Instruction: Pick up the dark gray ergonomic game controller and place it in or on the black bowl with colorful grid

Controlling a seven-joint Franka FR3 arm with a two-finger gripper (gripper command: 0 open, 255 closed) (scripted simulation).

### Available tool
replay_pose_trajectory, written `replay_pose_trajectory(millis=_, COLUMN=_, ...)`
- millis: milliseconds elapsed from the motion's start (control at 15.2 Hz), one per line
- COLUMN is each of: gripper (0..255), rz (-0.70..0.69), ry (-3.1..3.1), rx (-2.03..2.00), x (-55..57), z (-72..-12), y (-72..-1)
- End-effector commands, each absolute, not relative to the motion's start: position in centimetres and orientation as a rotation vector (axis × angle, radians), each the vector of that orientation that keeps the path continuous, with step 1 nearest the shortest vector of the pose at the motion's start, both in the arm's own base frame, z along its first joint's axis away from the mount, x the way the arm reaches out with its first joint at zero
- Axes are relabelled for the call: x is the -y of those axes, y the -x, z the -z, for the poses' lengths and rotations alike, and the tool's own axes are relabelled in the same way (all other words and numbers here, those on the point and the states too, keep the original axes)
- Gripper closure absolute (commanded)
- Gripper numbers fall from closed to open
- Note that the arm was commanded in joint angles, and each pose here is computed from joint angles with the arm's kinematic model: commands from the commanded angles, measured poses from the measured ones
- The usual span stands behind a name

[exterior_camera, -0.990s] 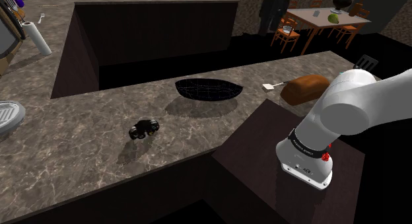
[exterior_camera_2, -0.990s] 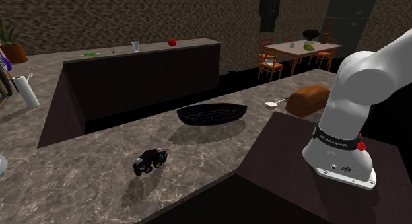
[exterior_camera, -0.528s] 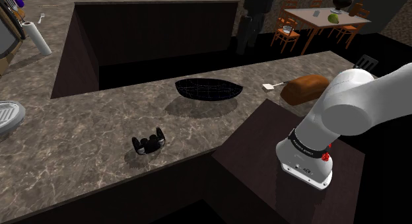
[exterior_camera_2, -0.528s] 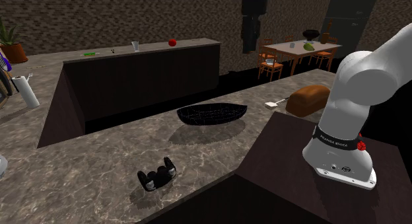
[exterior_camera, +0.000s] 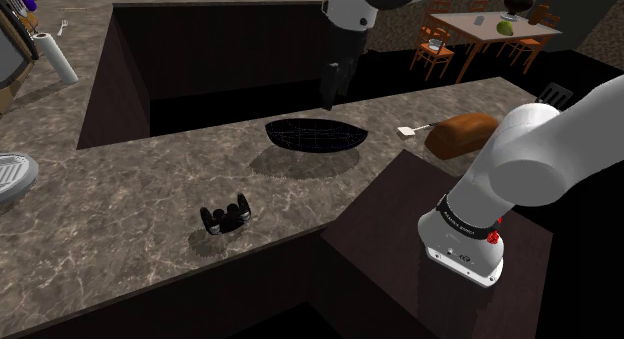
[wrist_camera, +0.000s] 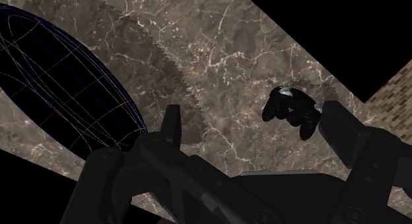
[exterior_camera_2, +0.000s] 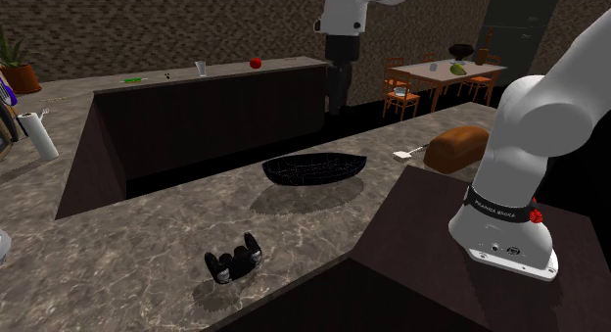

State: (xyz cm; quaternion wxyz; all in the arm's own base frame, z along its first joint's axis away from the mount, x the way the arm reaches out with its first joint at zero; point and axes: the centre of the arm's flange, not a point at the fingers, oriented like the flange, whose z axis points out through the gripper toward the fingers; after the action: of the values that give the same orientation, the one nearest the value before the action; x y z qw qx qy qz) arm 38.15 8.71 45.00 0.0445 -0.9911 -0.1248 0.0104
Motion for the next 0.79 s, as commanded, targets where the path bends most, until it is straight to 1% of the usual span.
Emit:
replay_pose_trajectory(millis=0, gripper=0, rz=-0.018, ry=3.025, rx=0.423, x=-10.0, z=-42.7, y=-39.4)
replay_pose_trajectory(millis=726, gripper=0, rz=0.045, ry=3.0, rx=0.645, x=-16.7, z=-32.1, y=-46.1)
